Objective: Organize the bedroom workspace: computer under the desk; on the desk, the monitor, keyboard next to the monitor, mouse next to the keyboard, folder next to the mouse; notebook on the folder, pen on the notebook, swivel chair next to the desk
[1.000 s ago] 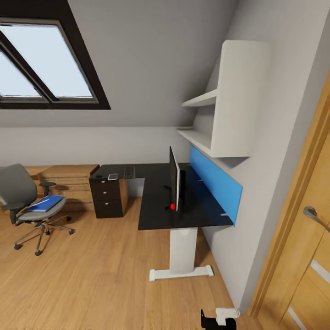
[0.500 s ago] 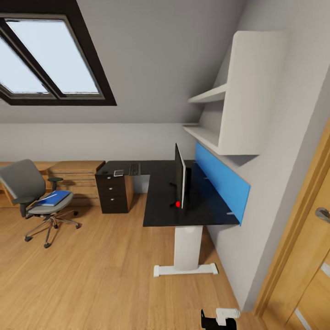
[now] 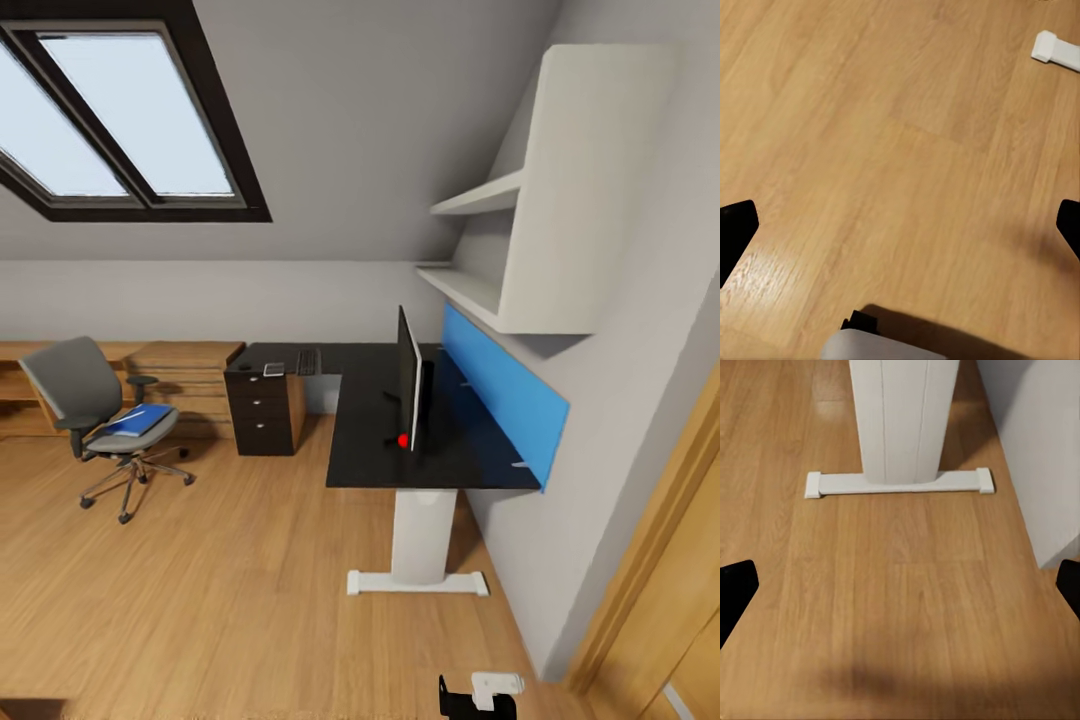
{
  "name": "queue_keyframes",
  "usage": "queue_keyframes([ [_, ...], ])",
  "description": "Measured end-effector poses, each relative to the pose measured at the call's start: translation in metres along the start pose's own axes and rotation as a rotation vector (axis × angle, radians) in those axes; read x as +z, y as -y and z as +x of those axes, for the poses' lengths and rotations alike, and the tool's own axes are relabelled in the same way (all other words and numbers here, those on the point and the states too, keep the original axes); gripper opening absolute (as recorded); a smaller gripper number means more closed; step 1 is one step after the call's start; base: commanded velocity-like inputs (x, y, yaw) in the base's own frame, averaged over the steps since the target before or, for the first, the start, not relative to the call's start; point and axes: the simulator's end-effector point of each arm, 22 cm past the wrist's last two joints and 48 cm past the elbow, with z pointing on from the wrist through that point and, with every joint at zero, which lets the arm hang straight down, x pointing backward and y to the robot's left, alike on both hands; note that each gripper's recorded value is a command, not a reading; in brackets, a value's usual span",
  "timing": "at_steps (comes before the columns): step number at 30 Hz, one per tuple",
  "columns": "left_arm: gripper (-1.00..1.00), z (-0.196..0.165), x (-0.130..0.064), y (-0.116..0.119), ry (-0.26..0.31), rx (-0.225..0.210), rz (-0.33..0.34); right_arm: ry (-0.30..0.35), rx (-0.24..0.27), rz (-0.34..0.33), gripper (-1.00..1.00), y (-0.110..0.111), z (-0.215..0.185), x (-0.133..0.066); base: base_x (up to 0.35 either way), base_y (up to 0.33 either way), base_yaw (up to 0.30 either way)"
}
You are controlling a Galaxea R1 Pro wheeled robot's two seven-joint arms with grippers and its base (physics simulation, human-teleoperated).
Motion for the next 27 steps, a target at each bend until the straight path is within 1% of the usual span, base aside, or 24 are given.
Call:
queue_keyframes([
  [3,1.0,0.0011,-0.0001,-0.0009,-0.002,0.001,-0.002,-0.004,0.0,0.0,1.0,-0.0002,0.002,0.0001,0.055,0.052,0.13],
  [7,1.0,0.002,-0.0003,-0.002,-0.003,0.001,-0.003,-0.001,-0.001,-0.001,1.0,-0.0002,0.0025,0.0001,0.173,0.175,0.064],
  [27,1.0,0.0036,-0.0006,-0.0014,-0.006,0.002,-0.003,0.005,-0.012,-0.004,1.0,0.002,0.0027,-0.0001,0.217,0.237,0.008],
])
